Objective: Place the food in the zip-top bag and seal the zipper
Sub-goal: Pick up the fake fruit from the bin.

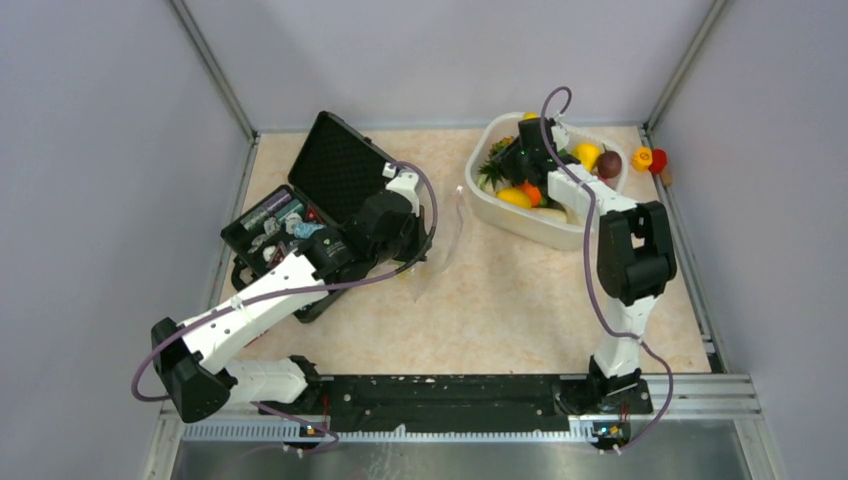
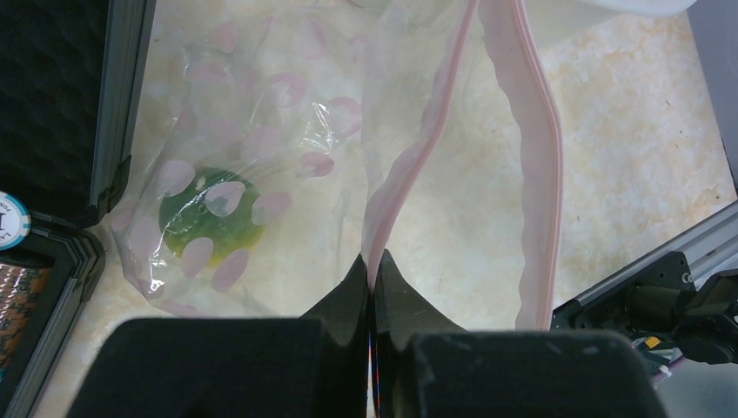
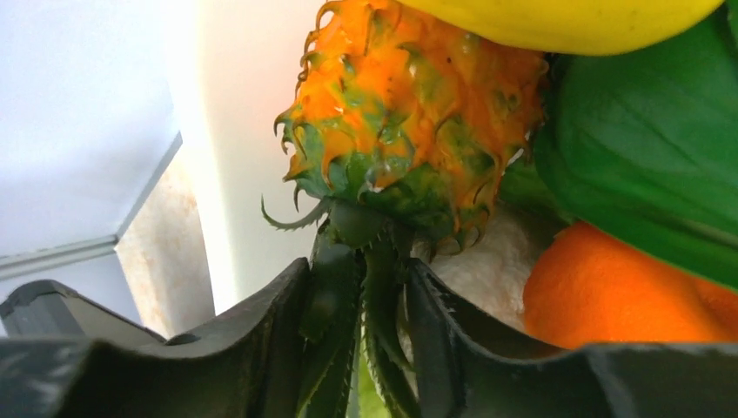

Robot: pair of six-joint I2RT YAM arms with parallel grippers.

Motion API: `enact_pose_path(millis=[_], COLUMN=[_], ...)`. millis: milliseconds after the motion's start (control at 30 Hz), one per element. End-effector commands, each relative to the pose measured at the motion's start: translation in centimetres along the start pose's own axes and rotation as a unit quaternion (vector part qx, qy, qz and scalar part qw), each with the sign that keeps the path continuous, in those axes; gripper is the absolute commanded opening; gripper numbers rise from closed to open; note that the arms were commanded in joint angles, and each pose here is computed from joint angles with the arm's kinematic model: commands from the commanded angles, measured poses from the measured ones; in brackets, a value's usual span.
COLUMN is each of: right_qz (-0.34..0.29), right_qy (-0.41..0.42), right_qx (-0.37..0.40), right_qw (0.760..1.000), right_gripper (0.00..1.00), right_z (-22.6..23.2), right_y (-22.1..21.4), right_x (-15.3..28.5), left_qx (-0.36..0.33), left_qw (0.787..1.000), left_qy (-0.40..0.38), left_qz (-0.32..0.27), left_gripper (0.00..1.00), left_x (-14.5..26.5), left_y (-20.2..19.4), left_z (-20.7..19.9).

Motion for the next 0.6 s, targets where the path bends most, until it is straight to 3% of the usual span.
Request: enact_pose_path(millis=[0,100,233,567], right_qz=[-0.007,-0.024,-0.023,0.055], right_qy=[0.027,0.049,0.113,0.238], right_qx=[0.015,0.011,0.026,0.034], right_qw=[1.0,0.998,0.993,0.969], right_gripper=[0.33,0.16,0.04,0.0], right_z=[1.1,1.5,3.4,3.2], right_y=[0.6,1.2,2.0,1.7], right_x=[0.5,2.0,4.9,10.7], left_qx=[-0.002,-0.003,-0.003,0.002], left_qw=[1.0,1.0,1.0,1.0], left_qy=[-0.011,-0.008,-0.007,-0.007], left_qz=[-0.016,-0.016,-0.016,-0.011], left_gripper=[0.0,0.0,0.0,0.0], left_x=[-0.3,-0.3,-0.1,0.3], left_y=[0.8,0.8,0.8,0.4], left_z=[-0.4,-0.3,-0.2,-0.1])
Point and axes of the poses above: each gripper's point midway between its finger pads, its own x axis back along the fingers, its own z axis along the line the jaws close on, y = z × x, the point moved 6 cm from there along x, back along the fingers, and after that the axes turned 3 degrees about -x, right-handed, at the moved point
